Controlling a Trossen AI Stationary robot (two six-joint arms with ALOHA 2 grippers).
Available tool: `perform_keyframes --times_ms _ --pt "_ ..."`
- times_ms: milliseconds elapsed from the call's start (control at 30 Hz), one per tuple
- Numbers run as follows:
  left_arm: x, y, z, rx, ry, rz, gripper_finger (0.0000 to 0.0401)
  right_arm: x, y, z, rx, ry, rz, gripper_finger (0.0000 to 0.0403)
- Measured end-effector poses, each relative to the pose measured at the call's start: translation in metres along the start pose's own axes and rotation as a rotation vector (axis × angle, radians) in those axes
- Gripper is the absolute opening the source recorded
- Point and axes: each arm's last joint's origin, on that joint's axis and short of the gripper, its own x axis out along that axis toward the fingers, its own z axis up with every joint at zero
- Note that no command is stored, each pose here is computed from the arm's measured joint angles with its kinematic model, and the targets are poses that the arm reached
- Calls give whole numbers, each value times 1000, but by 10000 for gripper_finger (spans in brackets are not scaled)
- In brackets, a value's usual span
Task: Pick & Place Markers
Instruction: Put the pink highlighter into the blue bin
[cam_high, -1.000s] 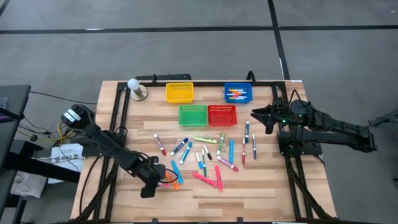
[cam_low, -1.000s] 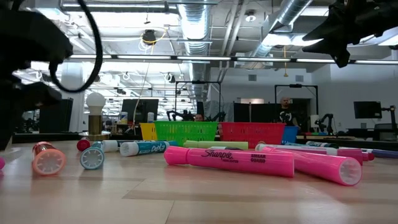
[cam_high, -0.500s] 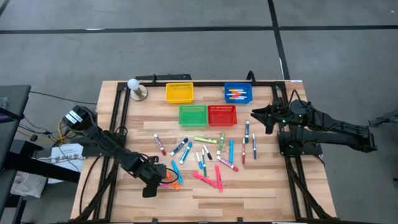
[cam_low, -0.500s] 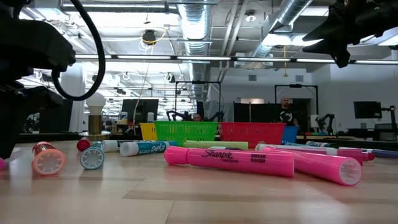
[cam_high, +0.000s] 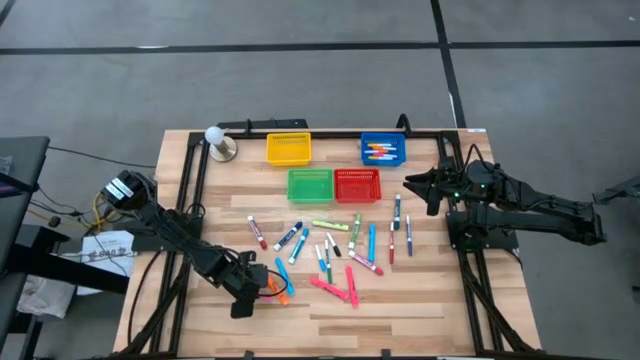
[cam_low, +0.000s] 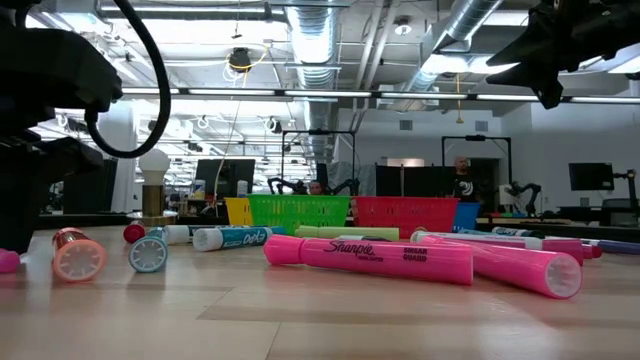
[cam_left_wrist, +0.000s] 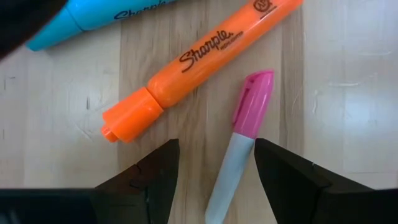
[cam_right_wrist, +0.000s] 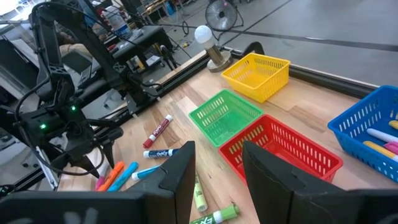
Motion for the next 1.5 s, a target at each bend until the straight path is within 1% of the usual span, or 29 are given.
perform_keyframes --times_ms 233,400,533,700,900,1000,1100,1267,1367,1500 --pt "0 -2 -1 25 -7 8 208 0 0 0 0 0 0 122" --pt "0 -1 -2 28 -5 14 188 0 0 0 0 0 0 122" --pt "0 -1 -2 29 -1 20 159 0 0 0 0 -1 0 122" --pt "0 0 -3 29 1 25 112 0 0 0 0 -1 0 122" --pt "0 -1 -3 24 24 -13 58 0 0 0 0 -1 -1 122" --pt "0 -3 -3 7 54 -64 38 0 0 0 0 -1 -1 122" --pt "0 -4 -4 -7 81 -98 36 0 0 0 0 -1 -1 122" --pt "-5 -4 -6 -38 109 -126 51 0 0 0 -13 -1 -1 122" --pt "-14 -4 -4 -69 84 -146 44 0 0 0 -14 -1 -1 122" --pt "-30 -4 1 -148 31 -189 37 0 0 0 -15 -1 -1 122"
